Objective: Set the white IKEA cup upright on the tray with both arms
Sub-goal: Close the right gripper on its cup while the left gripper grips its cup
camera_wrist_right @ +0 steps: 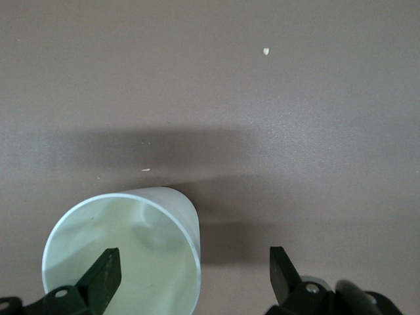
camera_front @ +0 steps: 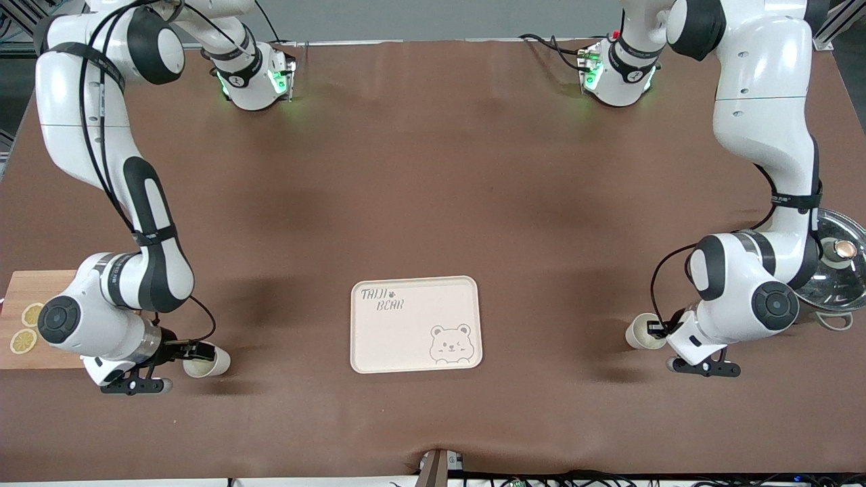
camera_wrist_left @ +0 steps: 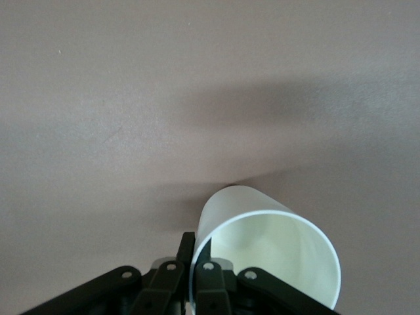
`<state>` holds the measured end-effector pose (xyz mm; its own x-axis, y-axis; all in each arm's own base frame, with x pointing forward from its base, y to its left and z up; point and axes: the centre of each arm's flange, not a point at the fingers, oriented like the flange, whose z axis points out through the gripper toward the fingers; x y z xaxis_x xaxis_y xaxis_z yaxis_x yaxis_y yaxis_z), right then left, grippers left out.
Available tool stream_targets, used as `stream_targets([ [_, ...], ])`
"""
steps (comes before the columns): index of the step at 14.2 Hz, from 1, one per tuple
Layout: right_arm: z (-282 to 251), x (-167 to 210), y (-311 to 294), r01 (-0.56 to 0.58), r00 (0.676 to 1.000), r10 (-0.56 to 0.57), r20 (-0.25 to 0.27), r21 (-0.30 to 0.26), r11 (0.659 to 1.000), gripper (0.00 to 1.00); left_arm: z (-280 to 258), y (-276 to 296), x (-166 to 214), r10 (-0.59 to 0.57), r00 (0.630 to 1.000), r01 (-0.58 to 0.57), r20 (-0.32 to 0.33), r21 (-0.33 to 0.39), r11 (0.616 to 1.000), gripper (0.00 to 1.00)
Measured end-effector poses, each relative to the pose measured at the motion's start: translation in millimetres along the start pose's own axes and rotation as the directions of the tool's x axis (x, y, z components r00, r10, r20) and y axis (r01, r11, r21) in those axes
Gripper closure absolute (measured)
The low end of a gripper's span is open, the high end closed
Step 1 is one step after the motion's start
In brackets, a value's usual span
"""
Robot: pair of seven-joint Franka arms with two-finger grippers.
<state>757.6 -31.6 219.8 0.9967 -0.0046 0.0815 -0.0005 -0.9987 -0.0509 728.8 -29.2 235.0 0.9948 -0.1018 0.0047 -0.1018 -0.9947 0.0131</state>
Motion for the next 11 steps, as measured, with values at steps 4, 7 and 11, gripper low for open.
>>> stream_targets([
  [4,0,0,0,0.0,1.0,0.0,-0.001,0.0,1.0,0.05,-24,13,9,0.019,0.999,-0.019,-0.044,0.0,1.0,0.96],
  [7,0,0,0,-0.001,1.0,0.001,-0.001,0.001,1.0,0.39,-34,31,12,0.029,0.998,-0.03,-0.059,-0.001,1.0,0.96],
  [11,0,0,0,-0.002,1.0,0.002,-0.001,0.002,1.0,0.8,-36,89,12,-0.028,0.998,0.028,-0.063,-0.012,1.0,0.96],
])
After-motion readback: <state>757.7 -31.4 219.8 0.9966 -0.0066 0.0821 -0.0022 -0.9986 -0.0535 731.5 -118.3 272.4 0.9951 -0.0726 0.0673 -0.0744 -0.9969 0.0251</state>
